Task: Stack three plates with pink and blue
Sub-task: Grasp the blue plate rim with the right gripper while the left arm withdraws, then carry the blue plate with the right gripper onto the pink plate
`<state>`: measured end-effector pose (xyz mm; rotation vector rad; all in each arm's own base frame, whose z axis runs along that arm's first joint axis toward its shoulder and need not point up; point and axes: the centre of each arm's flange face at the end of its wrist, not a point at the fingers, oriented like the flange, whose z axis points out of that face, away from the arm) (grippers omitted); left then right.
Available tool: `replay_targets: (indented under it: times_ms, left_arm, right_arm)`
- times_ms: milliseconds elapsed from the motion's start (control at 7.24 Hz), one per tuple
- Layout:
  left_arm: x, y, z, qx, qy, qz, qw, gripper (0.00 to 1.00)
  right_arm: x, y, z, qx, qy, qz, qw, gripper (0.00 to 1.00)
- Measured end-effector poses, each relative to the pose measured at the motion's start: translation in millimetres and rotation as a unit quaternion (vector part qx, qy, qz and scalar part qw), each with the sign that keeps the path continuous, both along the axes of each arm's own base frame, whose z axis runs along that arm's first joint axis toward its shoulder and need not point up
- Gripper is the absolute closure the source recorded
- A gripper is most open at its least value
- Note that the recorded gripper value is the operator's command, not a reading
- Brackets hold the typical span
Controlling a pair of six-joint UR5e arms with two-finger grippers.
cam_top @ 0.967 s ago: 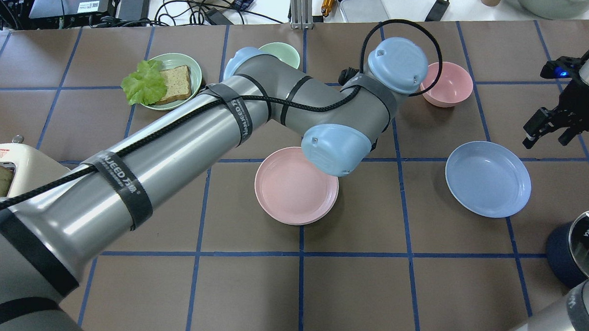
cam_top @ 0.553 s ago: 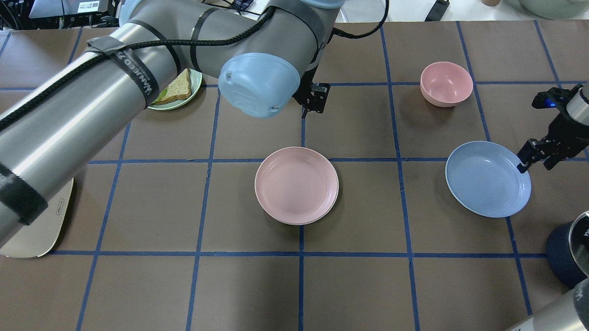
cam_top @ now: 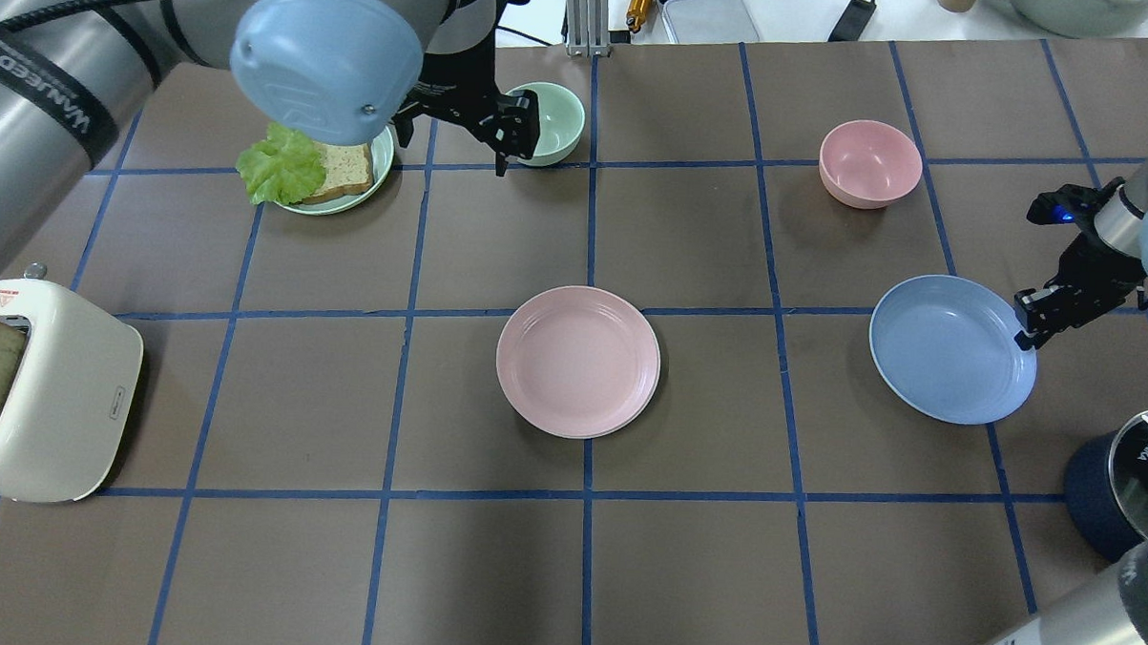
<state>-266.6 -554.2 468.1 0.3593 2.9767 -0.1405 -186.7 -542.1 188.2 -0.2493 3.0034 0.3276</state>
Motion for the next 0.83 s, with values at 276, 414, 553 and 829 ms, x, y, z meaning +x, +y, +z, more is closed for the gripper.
replay_targets:
  times_ms: [276, 414, 553, 829]
  left_arm:
    - [39, -4, 19, -0.004, 0.016, 0.014, 0.9998, 0.0]
    - [54, -5, 26, -0.007, 0.018, 0.016, 0.9997, 0.0]
    - [66, -4, 32, -0.008, 0.023, 0.021, 0.9995, 0.0]
    - [92, -1, 43, -0.007, 0.052, 0.025, 0.9983, 0.0]
  right_arm:
    - [1, 0, 2, 0.002, -0.004, -0.001, 1.0, 1.0]
    - [1, -3, 8, 0.003, -0.009, -0.001, 1.0, 1.0]
    - [3, -9, 20, -0.001, -0.017, -0.002, 0.9999, 1.0]
    - [18, -31, 57, -0.009, -0.06, -0.004, 0.9981, 1.0]
